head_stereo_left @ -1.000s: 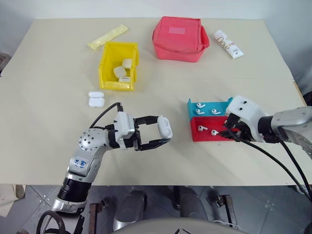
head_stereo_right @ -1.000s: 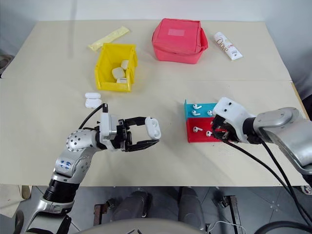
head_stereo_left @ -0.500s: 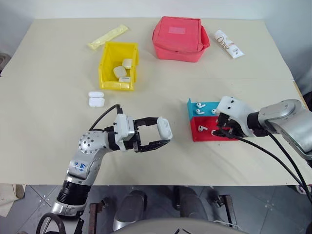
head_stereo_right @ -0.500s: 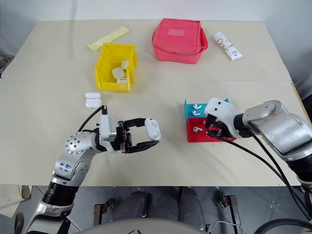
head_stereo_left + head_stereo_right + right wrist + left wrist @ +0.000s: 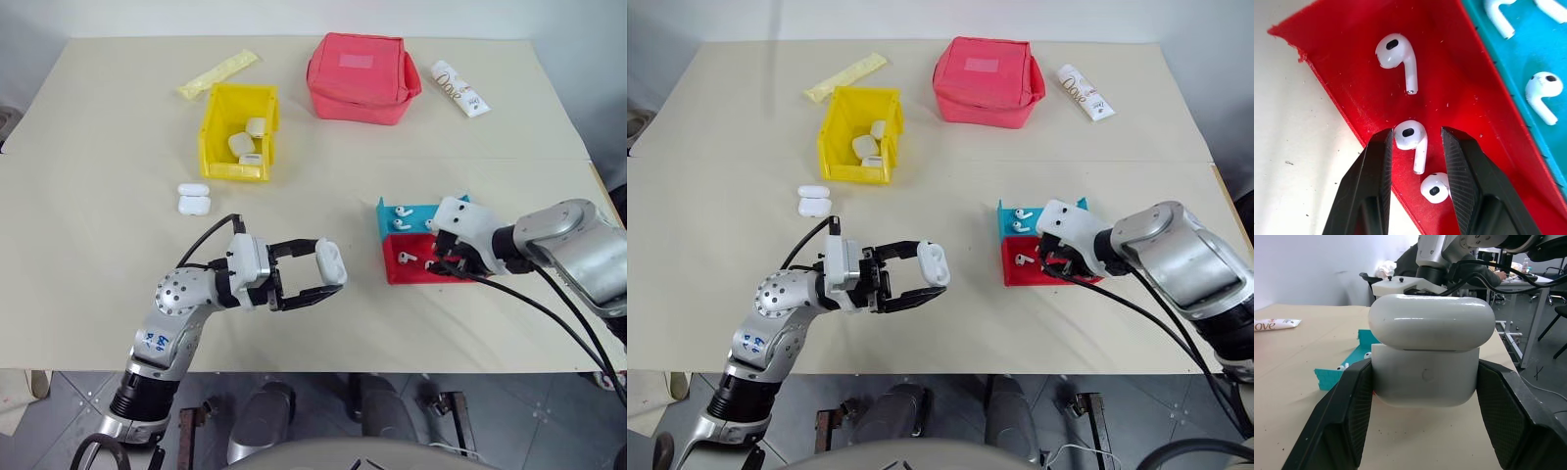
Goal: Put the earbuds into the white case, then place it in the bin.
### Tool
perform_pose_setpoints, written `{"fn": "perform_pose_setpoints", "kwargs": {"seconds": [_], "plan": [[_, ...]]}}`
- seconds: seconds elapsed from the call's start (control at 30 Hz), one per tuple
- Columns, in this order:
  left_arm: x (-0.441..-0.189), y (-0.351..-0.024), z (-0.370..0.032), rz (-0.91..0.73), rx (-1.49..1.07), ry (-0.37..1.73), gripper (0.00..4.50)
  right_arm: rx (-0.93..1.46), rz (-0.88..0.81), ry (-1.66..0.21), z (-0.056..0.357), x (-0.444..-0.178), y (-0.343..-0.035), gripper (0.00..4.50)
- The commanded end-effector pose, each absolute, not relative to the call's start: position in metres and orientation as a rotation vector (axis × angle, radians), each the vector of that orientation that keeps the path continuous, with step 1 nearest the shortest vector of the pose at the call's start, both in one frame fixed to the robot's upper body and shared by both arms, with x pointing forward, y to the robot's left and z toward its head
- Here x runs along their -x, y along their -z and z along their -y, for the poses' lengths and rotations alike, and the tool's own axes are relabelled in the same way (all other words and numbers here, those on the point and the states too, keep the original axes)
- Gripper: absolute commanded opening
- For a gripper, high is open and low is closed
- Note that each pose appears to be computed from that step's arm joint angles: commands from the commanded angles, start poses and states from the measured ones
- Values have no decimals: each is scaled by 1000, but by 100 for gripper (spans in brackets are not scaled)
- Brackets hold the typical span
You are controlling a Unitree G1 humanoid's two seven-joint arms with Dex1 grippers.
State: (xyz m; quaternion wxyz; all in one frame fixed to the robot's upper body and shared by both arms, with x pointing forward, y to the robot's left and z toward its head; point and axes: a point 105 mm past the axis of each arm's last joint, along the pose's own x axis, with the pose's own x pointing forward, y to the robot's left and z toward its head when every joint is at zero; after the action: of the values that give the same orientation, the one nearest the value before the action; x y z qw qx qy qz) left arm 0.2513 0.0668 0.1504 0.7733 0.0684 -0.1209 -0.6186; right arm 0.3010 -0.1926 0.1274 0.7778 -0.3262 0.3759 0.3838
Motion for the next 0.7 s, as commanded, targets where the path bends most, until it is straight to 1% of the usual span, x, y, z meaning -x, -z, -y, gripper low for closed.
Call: {"fn": "perform_pose_setpoints", "kwargs": {"seconds": [0.03,0.63,0.67,0.7], "plan": [[-244,-161,-66,310,-173,1344,278,719,-803,-842,191,-301,-128,159],[-244,-164,-67,308,-173,1324,278,726,-828,-856,193,-299,-116,159],[-244,-164,-67,308,-173,1324,278,726,-830,-857,194,-299,-116,124],[-244,-164,-67,308,-174,1324,278,727,-832,-861,194,-298,-115,104]]}}
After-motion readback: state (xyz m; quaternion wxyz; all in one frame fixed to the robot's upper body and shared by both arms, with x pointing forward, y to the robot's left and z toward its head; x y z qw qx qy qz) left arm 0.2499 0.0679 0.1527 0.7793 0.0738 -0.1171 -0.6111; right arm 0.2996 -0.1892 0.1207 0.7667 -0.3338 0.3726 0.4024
